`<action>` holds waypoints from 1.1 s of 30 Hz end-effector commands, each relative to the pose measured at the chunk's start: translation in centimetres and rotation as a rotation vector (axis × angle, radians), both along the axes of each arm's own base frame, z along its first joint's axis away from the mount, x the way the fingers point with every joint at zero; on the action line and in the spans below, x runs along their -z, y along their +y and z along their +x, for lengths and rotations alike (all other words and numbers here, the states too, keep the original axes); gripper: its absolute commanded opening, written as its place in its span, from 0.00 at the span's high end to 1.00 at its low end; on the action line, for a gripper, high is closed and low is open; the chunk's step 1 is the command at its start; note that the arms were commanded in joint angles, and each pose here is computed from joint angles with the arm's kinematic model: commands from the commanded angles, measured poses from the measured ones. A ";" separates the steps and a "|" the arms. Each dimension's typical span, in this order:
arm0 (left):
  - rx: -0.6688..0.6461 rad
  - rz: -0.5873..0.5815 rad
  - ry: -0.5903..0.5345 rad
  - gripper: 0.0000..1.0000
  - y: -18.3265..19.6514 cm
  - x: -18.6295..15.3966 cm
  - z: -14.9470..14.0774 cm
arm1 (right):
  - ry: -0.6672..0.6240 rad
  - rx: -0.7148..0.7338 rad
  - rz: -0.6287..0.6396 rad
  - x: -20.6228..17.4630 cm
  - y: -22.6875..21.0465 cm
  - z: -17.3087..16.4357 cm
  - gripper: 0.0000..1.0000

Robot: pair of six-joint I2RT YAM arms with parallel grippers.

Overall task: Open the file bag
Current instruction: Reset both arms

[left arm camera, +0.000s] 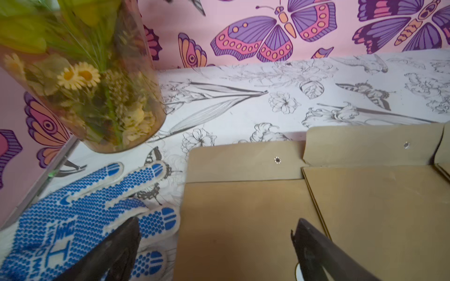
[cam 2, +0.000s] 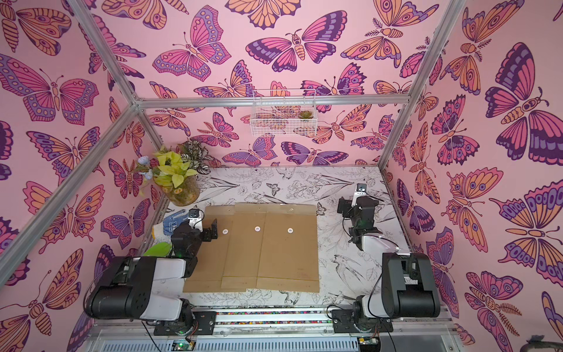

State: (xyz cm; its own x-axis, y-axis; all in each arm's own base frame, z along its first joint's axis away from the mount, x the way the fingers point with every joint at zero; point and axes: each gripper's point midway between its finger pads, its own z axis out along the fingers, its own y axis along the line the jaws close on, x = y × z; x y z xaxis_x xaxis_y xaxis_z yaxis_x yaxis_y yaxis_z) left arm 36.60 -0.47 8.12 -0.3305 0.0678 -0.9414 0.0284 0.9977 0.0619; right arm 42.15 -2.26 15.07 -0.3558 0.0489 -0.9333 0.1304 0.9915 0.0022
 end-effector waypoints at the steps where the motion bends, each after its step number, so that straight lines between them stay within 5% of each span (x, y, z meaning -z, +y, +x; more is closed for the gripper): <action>1: 0.004 -0.025 -0.089 0.00 0.1 -1.2 0.5 | 0.047 -0.008 -0.013 0.1 -0.1 -0.8 0.00; 13: -0.046 -0.072 0.037 0.00 1.4 -0.6 2.7 | 0.020 0.022 0.027 3.2 -0.3 -5.8 0.00; 19: -0.045 -0.067 0.032 0.00 1.4 -0.6 2.7 | -0.075 -0.020 0.040 2.7 0.4 -4.7 0.00; 33: -0.043 -0.068 0.030 0.00 1.3 -0.6 2.7 | 0.009 -0.068 0.043 5.8 1.2 -2.6 0.00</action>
